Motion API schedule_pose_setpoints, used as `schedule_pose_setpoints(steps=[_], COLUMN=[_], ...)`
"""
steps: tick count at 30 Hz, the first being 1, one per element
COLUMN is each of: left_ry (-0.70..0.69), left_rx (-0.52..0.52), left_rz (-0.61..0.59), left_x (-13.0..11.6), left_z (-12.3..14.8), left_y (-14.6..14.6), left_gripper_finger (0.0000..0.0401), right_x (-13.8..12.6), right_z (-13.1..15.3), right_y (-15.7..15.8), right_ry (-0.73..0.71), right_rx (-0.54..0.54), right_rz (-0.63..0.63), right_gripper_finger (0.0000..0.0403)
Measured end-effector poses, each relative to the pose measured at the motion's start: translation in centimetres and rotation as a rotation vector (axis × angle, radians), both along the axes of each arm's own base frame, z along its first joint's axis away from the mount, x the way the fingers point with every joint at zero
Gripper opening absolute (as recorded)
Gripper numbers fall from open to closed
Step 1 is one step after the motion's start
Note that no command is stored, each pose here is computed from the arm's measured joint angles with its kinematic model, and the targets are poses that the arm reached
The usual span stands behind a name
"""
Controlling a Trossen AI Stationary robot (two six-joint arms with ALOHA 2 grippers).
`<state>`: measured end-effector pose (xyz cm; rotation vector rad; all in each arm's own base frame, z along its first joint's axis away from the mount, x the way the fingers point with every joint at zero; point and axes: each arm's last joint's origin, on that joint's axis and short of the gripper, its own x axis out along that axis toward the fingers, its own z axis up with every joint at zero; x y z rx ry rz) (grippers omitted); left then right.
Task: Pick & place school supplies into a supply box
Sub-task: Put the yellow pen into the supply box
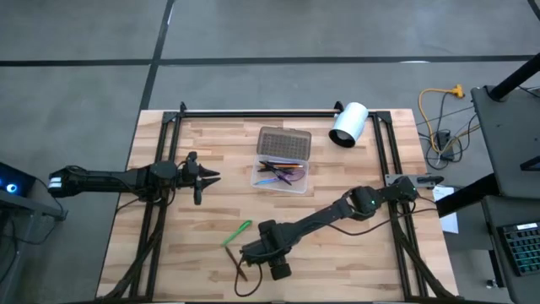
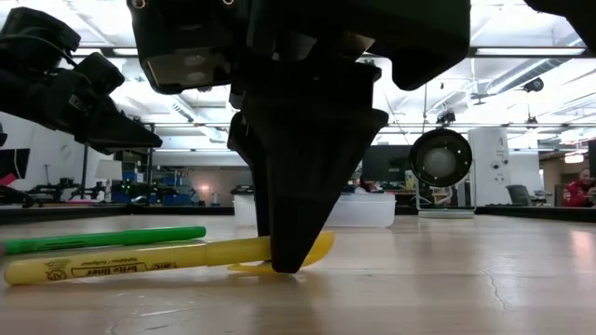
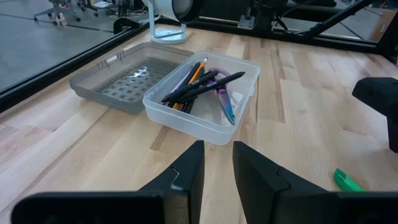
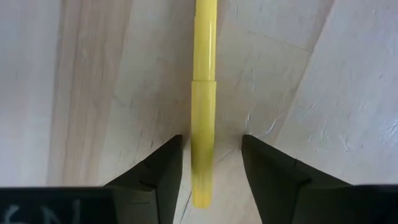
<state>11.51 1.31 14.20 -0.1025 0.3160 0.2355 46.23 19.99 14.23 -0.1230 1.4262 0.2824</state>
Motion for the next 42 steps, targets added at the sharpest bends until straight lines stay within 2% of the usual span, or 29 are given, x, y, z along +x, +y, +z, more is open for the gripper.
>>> schedule_pose_setpoints(steps=[5,12,14,26,36,42], left_ry=[0.000,0.000,0.000,0.000,0.000,0.000], left_rx=[0.000,0.000,0.000,0.000,0.000,0.000], left_rz=[0.001,0.000,0.000,0.000,0.000,0.000], left_x=[0.0,0.0,0.0,0.0,0.0,0.0], left_z=[0.0,0.0,0.0,0.0,0.0,0.0], left_y=[0.0,0.0,0.0,0.0,0.0,0.0], left_gripper_finger=[0.0069,0.0069,0.0069,0.0069,0.0069,0.0069], right_x=[0.0,0.0,0.0,-0.5,-0.7,-0.7], right_z=[0.0,0.0,0.0,0.9,2.5,3.1], right_y=[0.0,-0.2,-0.2,-0.5,-1.3,-1.6], right_ry=[-0.001,0.000,0.002,0.007,-0.050,-0.082], right_rx=[-0.003,-0.010,-0.008,-0.053,-0.232,-0.295], right_rz=[0.007,0.045,0.052,0.095,0.060,0.051], right_gripper_finger=[0.0123,0.0039,0.0026,0.0026,0.0026,0.0026])
